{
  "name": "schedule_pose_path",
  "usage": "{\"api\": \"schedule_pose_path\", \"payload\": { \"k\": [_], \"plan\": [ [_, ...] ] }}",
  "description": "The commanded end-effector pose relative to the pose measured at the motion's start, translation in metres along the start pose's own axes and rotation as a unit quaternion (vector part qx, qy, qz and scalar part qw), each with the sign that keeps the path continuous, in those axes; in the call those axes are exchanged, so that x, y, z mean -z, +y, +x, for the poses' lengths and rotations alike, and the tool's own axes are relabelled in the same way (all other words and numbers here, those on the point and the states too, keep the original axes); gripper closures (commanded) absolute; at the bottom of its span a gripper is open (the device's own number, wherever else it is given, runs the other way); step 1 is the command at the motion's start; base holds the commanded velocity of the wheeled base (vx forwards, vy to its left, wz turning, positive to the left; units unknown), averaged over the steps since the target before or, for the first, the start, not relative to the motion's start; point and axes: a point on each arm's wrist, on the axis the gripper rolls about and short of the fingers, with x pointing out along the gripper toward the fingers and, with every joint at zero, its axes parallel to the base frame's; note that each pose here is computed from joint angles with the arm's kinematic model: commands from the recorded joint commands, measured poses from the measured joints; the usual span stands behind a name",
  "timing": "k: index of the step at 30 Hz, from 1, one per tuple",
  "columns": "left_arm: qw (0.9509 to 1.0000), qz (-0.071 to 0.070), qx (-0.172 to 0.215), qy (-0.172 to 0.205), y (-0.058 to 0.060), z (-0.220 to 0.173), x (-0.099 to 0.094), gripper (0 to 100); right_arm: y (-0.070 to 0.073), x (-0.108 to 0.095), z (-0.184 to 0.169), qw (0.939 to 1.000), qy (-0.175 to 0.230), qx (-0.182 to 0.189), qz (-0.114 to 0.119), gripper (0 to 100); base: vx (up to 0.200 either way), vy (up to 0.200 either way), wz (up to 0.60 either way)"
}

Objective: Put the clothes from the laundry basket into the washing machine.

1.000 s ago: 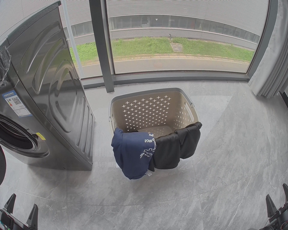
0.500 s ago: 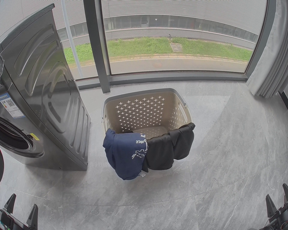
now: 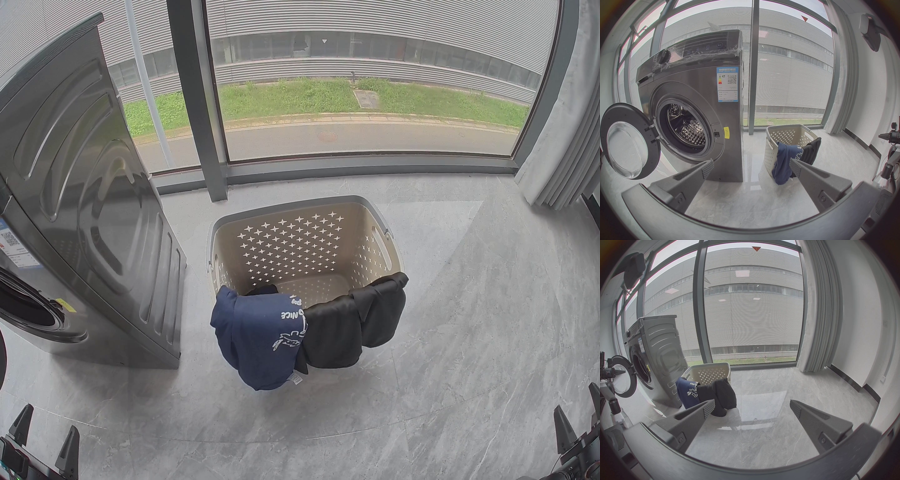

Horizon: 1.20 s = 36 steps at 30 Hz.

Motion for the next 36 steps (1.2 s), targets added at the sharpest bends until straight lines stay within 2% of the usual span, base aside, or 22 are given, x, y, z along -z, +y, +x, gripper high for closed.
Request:
{"api": "schedule_pose_path", "payload": {
  "k": [1,18,28,29,30,31,33,34,35,36],
  "plan": [
    [1.0,0.0,0.0,0.001,0.0,0.0,0.004,0,0.0,0.005,0.0,1.0,0.001,0.0,0.001,0,0.0,0.0,0.0],
    [1.0,-0.001,0.0,0.002,0.0,0.0,0.004,0,0.0,0.005,0.0,1.0,0.003,0.001,0.003,0,0.0,0.0,0.0],
    [1.0,0.0,0.0,0.001,0.0,0.0,0.004,0,0.001,0.005,0.0,0.9999,-0.002,-0.011,-0.007,0,0.0,0.0,0.0],
    [1.0,0.0,0.0,0.002,0.0,0.0,0.004,0,0.001,-0.013,-0.004,0.9988,-0.046,-0.013,0.0,0,0.0,0.0,0.0],
    [1.0,-0.001,0.0,0.002,0.0,0.0,0.004,0,0.001,-0.015,-0.005,0.9985,-0.053,-0.013,0.001,0,0.0,0.0,0.0],
    [1.0,0.0,0.0,0.002,0.0,0.0,0.004,0,0.001,-0.05,-0.011,0.9939,-0.107,-0.016,0.021,0,0.0,0.0,0.0],
    [1.0,0.0,0.0,0.001,0.0,0.0,0.004,0,0.001,-0.069,-0.003,0.9958,-0.085,-0.017,0.03,0,0.0,0.0,0.0],
    [1.0,0.0,0.0,0.001,0.0,0.0,0.004,0,0.001,-0.07,-0.001,0.9963,-0.079,-0.018,0.03,0,0.0,0.0,0.0],
    [1.0,-0.001,0.0,0.002,0.0,0.0,0.004,0,0.001,-0.072,0.014,0.9985,-0.035,-0.024,0.036,0,0.0,0.0,0.0],
    [1.0,0.0,0.0,0.002,0.0,0.0,0.004,0,0.001,-0.07,0.019,0.9988,-0.014,-0.03,0.038,0,0.0,0.0,0.0]
  ]
}}
